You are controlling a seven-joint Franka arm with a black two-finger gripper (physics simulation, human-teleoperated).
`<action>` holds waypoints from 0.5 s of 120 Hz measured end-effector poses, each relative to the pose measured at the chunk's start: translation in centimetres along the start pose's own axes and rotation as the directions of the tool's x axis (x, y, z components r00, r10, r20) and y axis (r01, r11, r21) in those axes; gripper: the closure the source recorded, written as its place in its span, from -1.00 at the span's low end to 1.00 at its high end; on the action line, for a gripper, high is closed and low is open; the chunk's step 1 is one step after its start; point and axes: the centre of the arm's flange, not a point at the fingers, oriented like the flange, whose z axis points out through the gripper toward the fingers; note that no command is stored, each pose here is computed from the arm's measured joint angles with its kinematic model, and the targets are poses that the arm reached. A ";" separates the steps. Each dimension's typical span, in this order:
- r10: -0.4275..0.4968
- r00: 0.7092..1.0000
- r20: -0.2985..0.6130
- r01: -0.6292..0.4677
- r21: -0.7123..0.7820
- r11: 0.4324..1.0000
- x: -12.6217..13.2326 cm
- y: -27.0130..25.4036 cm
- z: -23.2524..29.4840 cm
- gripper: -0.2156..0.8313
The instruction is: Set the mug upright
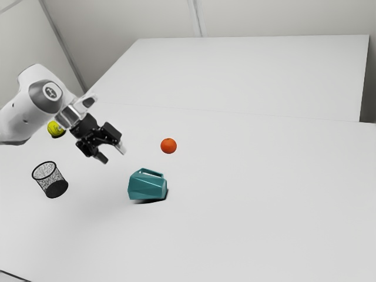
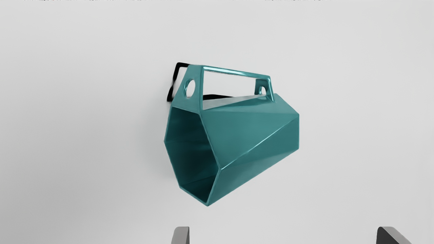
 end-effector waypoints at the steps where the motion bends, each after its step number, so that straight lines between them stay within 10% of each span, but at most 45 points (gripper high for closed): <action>1: -0.001 1.000 0.000 0.001 -0.006 1.000 0.0 -0.2 0.1 -0.59; 60: 0.004 0.999 0.040 0.005 -0.231 0.973 1.4 -8.5 7.1 -0.59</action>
